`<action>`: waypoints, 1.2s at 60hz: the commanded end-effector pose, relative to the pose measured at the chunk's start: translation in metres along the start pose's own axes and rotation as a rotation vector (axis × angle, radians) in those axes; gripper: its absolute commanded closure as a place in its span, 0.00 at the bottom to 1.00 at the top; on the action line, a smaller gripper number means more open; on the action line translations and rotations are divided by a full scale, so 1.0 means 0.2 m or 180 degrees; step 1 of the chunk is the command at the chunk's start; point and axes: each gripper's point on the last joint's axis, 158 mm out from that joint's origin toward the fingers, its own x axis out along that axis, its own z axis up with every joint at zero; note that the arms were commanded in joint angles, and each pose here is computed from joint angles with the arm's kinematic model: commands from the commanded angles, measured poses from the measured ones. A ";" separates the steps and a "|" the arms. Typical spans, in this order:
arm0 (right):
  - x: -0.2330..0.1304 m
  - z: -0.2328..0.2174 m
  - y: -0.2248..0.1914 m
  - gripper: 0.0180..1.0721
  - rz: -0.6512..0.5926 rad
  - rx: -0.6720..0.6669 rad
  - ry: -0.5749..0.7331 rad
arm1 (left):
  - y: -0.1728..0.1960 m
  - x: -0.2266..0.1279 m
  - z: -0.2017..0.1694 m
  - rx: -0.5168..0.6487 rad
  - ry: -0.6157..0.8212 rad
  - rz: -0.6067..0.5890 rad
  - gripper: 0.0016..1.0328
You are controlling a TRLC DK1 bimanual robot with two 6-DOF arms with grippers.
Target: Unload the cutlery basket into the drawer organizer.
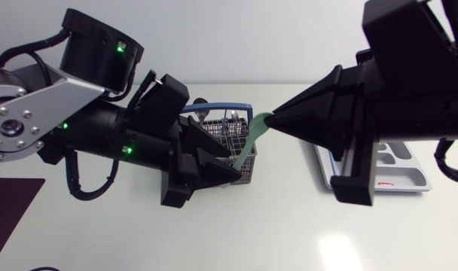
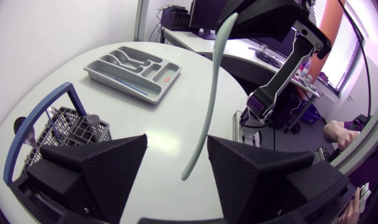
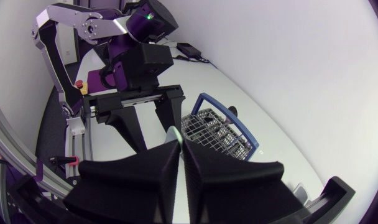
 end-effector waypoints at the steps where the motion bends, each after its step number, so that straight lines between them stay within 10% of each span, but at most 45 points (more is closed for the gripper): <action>1: -0.01 0.01 -0.01 0.89 0.0002 0.0084 -0.0027 | -0.03 0.00 0.05 0.0039 -0.0045 -0.0117 0.43; 13: -0.01 0.02 -0.03 0.89 -0.0014 0.0104 -0.0033 | -0.07 0.00 0.04 0.0009 -0.0017 -0.0257 0.84; 53: 0.01 0.02 -0.07 0.87 0.0004 0.0282 -0.0089 | -0.14 -0.03 0.04 0.0079 -0.0020 -0.0454 0.91; 64: -0.01 0.00 -0.12 0.10 -0.0097 0.0447 -0.0109 | -0.08 -0.04 0.05 0.0097 -0.0031 -0.0264 0.91; 72: -0.03 -0.02 -0.19 0.06 -0.0271 0.0742 -0.0144 | 0.01 -0.05 0.08 0.0137 -0.0056 0.0039 0.91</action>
